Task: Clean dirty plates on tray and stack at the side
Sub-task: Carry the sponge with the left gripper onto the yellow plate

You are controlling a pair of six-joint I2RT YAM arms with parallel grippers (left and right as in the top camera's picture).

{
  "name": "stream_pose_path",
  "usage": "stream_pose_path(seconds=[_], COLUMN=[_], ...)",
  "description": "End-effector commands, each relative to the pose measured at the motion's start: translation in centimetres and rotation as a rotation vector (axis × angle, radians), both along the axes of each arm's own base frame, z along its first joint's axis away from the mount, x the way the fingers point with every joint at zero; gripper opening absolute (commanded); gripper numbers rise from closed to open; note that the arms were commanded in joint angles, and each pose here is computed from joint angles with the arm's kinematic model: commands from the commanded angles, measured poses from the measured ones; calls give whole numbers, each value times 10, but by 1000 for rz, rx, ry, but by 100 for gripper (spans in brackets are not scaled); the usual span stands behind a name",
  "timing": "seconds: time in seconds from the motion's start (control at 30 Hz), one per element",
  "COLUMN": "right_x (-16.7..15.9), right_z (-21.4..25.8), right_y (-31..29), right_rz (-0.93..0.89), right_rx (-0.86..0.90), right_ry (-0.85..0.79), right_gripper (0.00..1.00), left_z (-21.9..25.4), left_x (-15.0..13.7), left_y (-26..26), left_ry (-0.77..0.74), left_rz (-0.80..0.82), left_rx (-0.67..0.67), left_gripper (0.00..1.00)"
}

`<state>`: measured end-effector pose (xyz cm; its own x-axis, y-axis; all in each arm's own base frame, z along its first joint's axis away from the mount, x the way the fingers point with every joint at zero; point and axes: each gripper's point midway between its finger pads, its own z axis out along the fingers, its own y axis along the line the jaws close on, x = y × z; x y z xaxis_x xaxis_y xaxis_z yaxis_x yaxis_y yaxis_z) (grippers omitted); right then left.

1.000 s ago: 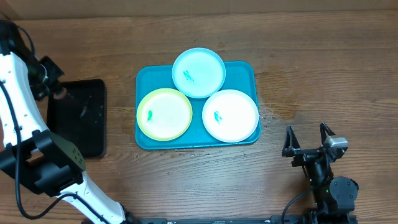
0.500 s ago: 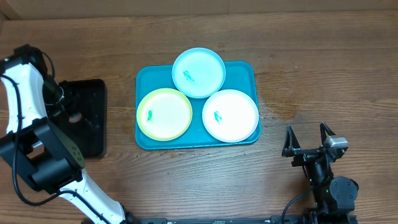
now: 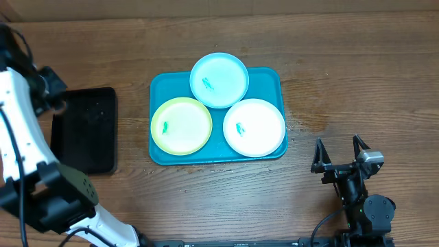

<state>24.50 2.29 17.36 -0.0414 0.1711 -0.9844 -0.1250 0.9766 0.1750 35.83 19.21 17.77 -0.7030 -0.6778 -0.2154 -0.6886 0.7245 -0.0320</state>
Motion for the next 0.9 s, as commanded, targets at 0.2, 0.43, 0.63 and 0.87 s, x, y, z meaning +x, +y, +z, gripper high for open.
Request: stream_pose_path(seconds=[0.2, 0.43, 0.63, 0.87], right_x=[0, 0, 0, 0], right_z=[-2, -2, -2, -2], right_y=[-2, -2, -2, -2], right_rz=[-11, -11, -11, -11], right_rx=[-2, -2, -2, -2], right_ry=[-3, -3, -3, -3], right_gripper=[100, 100, 100, 100], left_z=[-36, 74, 75, -4], left_x=[-16, 29, 26, 11], left_y=[-17, -92, -163, -259], left_ry=[133, -274, -236, -36], left_rz=[-41, -320, -533, -738], left_rx=[-109, -339, -409, -481], left_gripper=[4, 4, 4, 4])
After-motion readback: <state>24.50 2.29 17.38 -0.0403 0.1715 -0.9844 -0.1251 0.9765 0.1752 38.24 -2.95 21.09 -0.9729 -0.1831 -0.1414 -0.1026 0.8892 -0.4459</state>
